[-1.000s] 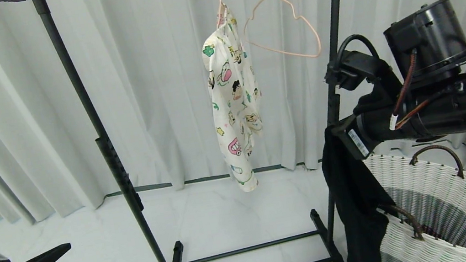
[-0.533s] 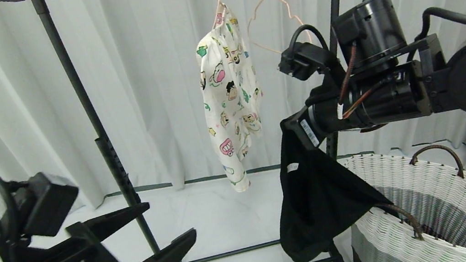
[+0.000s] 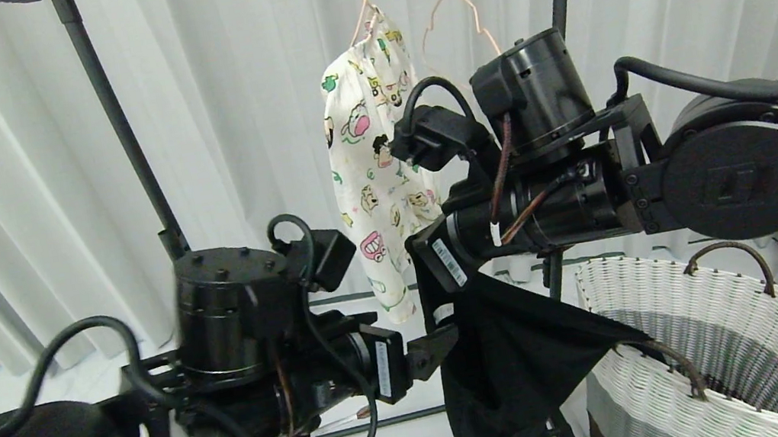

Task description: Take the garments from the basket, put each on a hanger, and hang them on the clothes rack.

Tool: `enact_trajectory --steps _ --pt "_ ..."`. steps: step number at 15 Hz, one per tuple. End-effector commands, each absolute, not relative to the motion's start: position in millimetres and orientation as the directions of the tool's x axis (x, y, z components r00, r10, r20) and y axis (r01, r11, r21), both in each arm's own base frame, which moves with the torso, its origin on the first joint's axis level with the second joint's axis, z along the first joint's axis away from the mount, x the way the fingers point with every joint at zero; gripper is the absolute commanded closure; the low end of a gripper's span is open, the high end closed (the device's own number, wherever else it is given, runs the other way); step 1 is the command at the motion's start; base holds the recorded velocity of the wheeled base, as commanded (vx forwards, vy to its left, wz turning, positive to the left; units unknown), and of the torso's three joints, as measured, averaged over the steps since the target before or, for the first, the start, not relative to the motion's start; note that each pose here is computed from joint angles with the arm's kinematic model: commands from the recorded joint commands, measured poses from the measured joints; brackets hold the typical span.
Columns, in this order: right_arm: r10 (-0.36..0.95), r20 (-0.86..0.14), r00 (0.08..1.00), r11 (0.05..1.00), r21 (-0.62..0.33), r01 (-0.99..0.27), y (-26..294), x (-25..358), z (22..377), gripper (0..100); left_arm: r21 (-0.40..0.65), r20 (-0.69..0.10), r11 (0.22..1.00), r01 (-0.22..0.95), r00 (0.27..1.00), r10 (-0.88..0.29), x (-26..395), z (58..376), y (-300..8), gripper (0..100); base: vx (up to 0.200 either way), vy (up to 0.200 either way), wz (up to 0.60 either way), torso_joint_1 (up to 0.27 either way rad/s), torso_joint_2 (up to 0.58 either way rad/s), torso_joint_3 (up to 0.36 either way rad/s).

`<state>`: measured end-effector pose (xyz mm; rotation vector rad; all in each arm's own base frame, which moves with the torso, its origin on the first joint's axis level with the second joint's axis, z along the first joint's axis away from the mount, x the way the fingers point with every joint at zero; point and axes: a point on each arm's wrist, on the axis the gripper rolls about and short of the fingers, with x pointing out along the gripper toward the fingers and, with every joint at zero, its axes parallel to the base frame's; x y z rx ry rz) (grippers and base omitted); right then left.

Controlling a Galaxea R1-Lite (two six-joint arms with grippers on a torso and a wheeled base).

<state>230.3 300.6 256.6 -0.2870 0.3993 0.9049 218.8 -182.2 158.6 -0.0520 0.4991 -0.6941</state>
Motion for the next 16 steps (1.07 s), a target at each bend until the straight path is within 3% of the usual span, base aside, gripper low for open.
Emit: enact_trajectory --steps 1,6,13,14,16 --pt "0.706 -0.452 0.544 0.58 -0.072 -0.812 305.1 228.1 255.3 100 -0.177 -0.523 0.82 0.544 0.654 -0.547 241.8 122.1 -201.6 0 0.0 0.0 0.0 0.0 0.0 0.0" --pt "0.712 -0.45 0.539 0.573 -0.071 -0.817 306.9 225.1 256.3 100 -0.093 -0.625 0.894 0.438 0.674 -0.395 263.3 77.7 -206.2 0 0.0 0.0 0.0 0.0 0.0 0.0" --pt "0.72 -0.425 0.548 0.576 -0.073 -0.814 306.7 225.7 264.5 100 -0.088 -0.648 0.922 0.378 0.681 -0.341 272.3 70.4 -186.3 0 0.0 0.0 0.0 0.0 0.0 0.0" --pt "0.721 -0.423 0.549 0.576 -0.073 -0.814 306.4 225.5 265.1 100 -0.089 -0.646 0.921 0.379 0.682 -0.343 272.5 71.3 -186.5 100 0.0 0.0 0.0 0.0 0.0 0.0" --pt "0.721 -0.423 0.549 0.576 -0.073 -0.814 306.4 225.5 265.1 100 -0.09 -0.644 0.921 0.379 0.683 -0.345 272.3 72.3 -186.4 100 0.0 0.0 0.0 0.0 0.0 0.0"
